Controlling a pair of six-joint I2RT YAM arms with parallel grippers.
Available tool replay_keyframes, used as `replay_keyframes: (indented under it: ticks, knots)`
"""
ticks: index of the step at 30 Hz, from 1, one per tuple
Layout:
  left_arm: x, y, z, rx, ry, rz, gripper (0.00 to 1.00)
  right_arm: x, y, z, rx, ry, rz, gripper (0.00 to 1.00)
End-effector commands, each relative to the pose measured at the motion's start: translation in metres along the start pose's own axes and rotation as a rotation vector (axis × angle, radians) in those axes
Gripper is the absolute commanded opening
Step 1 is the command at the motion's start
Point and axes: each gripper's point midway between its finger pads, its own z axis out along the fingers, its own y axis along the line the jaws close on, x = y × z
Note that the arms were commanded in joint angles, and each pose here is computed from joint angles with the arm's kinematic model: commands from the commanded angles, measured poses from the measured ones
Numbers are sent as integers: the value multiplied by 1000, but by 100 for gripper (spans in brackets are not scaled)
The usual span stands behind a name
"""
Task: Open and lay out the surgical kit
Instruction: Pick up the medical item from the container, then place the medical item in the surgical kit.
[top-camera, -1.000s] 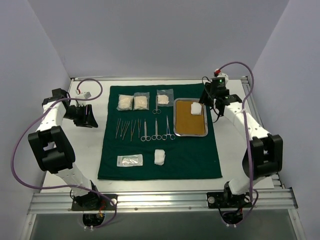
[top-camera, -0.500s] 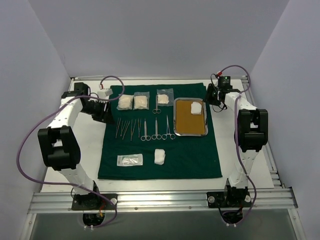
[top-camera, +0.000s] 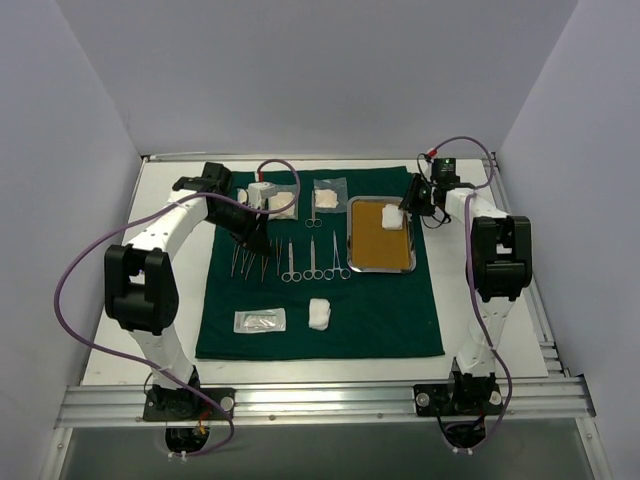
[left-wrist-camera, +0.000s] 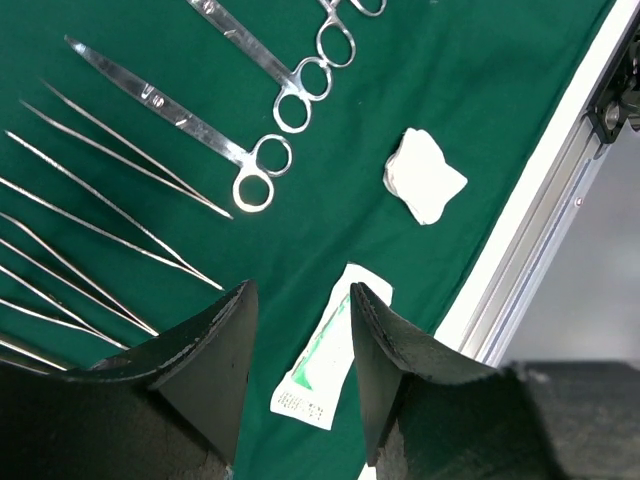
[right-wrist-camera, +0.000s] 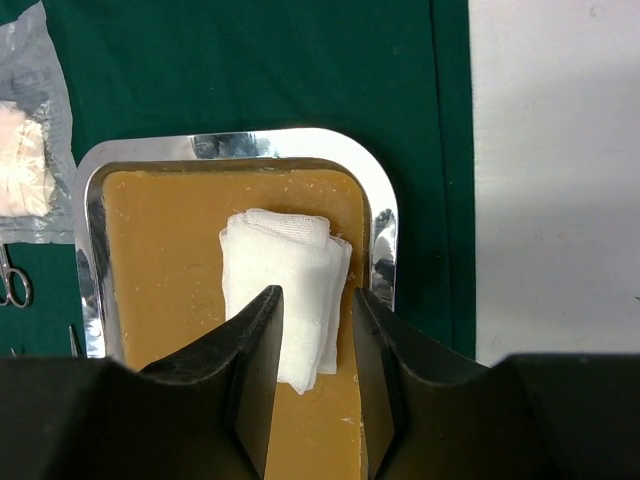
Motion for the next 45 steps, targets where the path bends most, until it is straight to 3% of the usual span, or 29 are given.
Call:
replay_keyframes:
  ticks: [1,19,26,31,40,45]
  knots:
    - [-9,3,-1,-5,-20,6,51,9,1,6,-24,25,-3,30]
    - [-10,1,-5,-41,-20,28,51,41,5,28,-61,105,10,29]
    - [-9,1,-6,-48,-18,29,51,29,17,18,-104,76,10,9]
    - [-10,0,-8,-55,-21,34,51,2,35,-7,-135,3,-4,0]
    - [-13,11,-17,-136,-11,18,51,-32,99,-79,-215,-161,-61,0]
    - [-12,23,-30,-195,-15,-25,51,-5,148,-130,-281,-209,-57,0]
